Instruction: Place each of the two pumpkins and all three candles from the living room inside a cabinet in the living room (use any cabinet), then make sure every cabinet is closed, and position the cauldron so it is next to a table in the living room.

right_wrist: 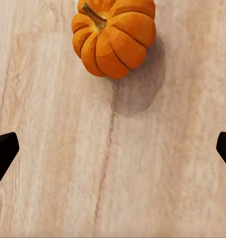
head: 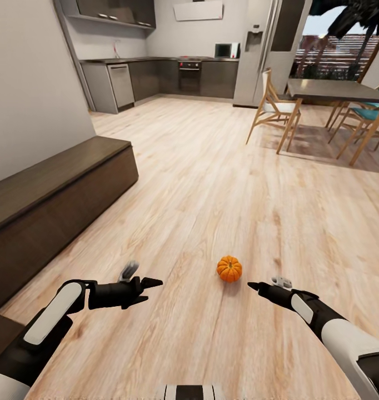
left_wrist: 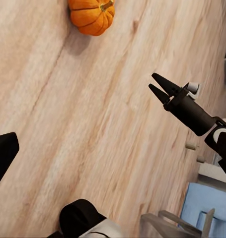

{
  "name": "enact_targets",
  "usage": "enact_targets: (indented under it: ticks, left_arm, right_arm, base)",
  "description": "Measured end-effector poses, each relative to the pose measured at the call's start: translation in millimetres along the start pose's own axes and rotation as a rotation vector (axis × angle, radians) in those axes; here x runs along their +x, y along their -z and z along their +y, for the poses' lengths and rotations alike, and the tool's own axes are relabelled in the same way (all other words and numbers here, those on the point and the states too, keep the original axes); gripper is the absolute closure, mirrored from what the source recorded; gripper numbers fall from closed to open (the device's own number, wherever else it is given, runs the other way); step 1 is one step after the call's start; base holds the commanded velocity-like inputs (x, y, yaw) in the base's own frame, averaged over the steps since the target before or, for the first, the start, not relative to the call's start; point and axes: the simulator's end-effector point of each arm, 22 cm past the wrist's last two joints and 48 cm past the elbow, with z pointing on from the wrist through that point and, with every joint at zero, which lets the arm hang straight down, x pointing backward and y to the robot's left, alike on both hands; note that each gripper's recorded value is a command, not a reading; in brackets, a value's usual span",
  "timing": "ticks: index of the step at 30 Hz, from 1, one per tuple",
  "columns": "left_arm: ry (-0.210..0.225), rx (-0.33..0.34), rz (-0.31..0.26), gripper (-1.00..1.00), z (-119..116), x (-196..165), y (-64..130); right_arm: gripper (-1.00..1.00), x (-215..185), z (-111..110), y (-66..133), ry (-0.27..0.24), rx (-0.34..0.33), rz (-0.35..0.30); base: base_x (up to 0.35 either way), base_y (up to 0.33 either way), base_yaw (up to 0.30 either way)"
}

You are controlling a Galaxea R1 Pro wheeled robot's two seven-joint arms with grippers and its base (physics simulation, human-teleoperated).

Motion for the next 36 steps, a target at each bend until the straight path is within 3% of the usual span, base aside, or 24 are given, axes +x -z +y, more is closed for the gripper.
enact_targets:
  ticks: [25,33,36]
  left_arm:
    - [0.079,-0.034,0.058,-1.0,45,14,-28.5]
    - [0.085,-0.036,0.063,-1.0,49,15,-30.7]
    - [0.085,-0.034,0.063,-1.0,48,15,-31.0]
  right_arm:
    - [-1.0,48,-30,-32.2,-0.032,0.029,0.086]
    - [-1.0,50,-16,-32.8,-0.059,-0.052,0.093]
    - [-1.0,38,5,-28.6,-0.152,-0.164,0.058]
  base:
    - [0.0,0.0,0.0]
    - [0.0,0.0,0.0]
    - [0.0,0.0,0.0]
